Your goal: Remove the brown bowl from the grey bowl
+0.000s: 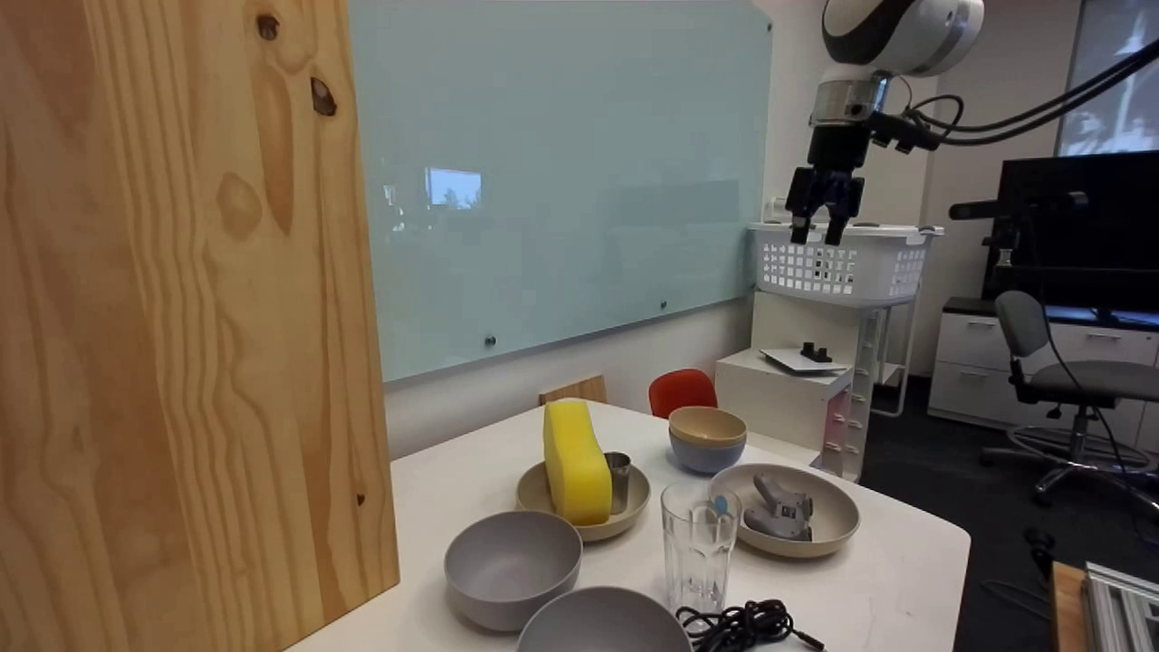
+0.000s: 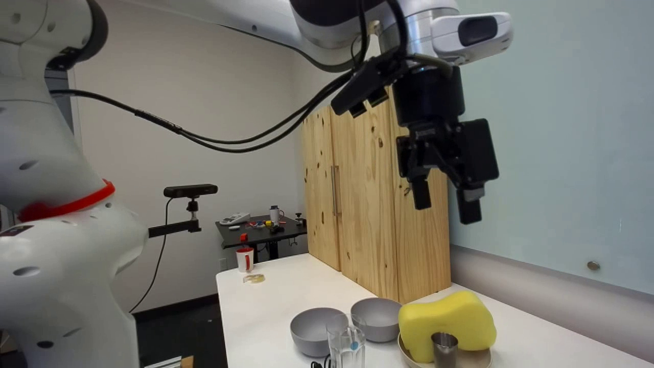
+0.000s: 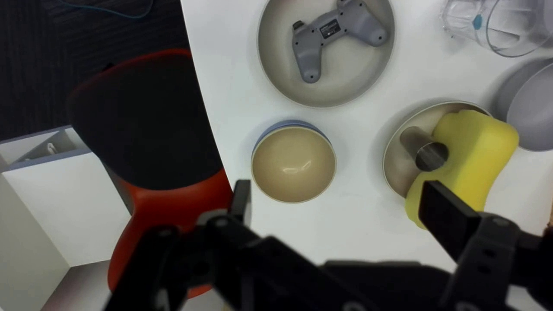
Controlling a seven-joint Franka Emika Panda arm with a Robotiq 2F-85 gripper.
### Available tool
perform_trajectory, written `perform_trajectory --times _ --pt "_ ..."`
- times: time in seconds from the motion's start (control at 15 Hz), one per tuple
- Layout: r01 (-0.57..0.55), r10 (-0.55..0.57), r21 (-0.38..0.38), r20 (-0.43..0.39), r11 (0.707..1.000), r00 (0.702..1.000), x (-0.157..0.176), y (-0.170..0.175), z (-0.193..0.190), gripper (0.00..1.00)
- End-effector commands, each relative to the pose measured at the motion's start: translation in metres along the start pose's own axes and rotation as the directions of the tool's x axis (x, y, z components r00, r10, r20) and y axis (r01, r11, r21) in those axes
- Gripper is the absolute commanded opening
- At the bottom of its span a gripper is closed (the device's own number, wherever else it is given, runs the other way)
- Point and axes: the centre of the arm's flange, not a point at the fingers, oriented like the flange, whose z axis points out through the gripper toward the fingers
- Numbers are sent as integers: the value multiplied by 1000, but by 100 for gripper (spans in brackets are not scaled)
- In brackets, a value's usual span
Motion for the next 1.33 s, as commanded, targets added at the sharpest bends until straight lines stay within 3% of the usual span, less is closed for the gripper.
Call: perform_trajectory --times 0.0,0.27,0.6,0.87,1.27 --pt "98 -98 10 52 995 994 30 25 43 100" --pt "19 -19 5 21 1000 1000 76 24 69 100" --pt "96 -94 -23 73 995 993 114 -12 94 100" --pt "159 -155 -26 115 987 981 124 -37 118 100" --pt "388 -384 49 299 920 874 96 -31 142 100"
